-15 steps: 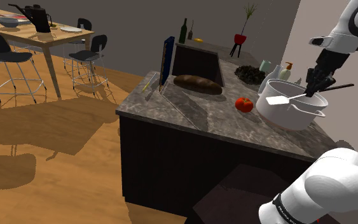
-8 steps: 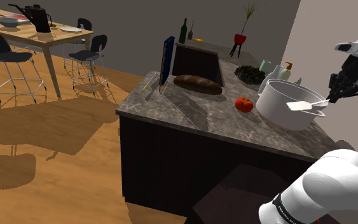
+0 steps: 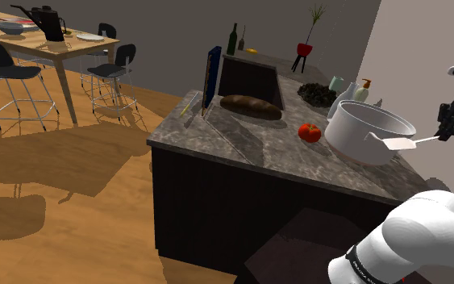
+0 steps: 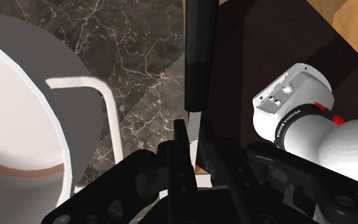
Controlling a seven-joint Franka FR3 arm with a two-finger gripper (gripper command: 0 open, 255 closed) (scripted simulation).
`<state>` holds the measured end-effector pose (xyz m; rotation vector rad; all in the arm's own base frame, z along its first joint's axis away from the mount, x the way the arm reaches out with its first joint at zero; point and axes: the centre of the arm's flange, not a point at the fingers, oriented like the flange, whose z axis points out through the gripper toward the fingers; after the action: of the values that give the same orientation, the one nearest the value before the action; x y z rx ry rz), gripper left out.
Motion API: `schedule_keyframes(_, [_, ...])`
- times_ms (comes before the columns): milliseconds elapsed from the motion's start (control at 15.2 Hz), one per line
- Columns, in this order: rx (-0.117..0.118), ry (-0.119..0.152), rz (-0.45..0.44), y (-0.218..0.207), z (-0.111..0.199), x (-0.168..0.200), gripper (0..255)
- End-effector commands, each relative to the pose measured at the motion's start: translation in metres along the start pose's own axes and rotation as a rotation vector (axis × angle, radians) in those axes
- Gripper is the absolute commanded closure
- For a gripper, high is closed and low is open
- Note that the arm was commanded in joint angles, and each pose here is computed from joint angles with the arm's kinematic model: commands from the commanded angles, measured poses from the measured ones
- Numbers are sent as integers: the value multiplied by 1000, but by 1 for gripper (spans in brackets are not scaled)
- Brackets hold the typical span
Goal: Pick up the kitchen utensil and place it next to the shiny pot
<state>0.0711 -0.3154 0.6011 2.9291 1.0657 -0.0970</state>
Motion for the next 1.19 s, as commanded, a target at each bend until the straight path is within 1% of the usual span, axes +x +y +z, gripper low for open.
schedule_keyframes(0, [0,0,0,-1,10,0,255])
schedule_keyframes(1122, [0,0,0,-1,99,6,255])
